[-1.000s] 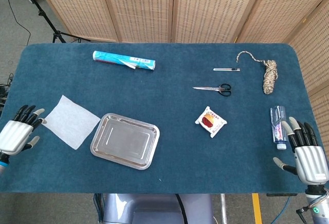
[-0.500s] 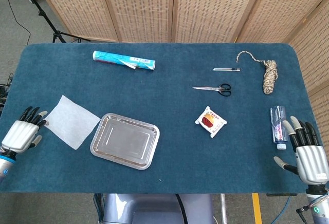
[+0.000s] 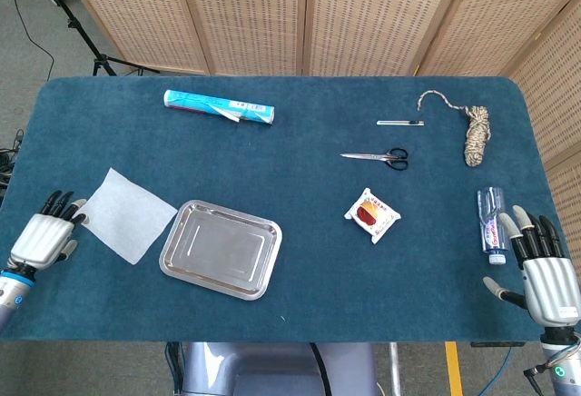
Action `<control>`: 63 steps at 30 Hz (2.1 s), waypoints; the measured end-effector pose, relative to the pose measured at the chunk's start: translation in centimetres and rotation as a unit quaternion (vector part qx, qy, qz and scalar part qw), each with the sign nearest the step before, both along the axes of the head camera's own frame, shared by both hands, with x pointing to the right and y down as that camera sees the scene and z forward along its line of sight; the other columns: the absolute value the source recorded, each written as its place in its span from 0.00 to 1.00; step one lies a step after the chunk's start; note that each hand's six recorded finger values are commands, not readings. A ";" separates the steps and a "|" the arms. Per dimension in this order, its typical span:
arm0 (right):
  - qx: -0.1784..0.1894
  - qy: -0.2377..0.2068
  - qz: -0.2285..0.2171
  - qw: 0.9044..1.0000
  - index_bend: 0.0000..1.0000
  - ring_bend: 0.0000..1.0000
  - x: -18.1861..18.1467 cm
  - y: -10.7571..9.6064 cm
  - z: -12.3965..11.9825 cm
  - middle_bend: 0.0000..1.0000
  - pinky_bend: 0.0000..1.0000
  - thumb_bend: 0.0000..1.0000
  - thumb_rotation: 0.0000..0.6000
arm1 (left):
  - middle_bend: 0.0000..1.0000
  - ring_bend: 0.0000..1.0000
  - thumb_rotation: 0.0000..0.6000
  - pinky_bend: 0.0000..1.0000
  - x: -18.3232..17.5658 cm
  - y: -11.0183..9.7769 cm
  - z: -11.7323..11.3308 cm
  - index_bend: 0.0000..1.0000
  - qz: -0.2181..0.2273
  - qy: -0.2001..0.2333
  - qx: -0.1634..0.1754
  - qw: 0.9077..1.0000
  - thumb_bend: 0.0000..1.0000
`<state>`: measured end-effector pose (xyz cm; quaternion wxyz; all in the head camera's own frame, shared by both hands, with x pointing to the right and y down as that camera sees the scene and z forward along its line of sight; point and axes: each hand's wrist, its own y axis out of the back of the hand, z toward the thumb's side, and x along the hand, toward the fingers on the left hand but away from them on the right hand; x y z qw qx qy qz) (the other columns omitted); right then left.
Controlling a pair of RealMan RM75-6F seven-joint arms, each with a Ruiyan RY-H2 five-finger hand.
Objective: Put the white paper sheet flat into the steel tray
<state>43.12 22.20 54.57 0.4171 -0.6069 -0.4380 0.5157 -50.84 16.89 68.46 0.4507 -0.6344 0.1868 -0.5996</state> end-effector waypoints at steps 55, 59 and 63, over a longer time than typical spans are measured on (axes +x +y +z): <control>0.000 -0.005 0.002 1.000 0.00 0.00 0.1 0.1 -0.2 0.00 0.00 0.00 1.00 | 0.25 0.04 1.00 0.06 1.2 -0.4 3.0 0.43 0.021 -0.036 0.041 0.998 0.36; 0.000 -0.005 0.002 1.000 0.00 0.00 0.1 0.2 -0.3 0.00 0.00 0.00 1.00 | 0.25 0.04 1.00 0.06 1.4 -0.4 3.1 0.43 0.021 -0.038 0.043 0.998 0.36; 0.000 -0.005 0.003 1.000 0.00 0.00 0.1 0.2 -0.3 0.00 0.00 0.00 1.00 | 0.26 0.04 1.00 0.06 1.4 -0.3 3.3 0.44 0.022 -0.042 0.044 0.998 0.36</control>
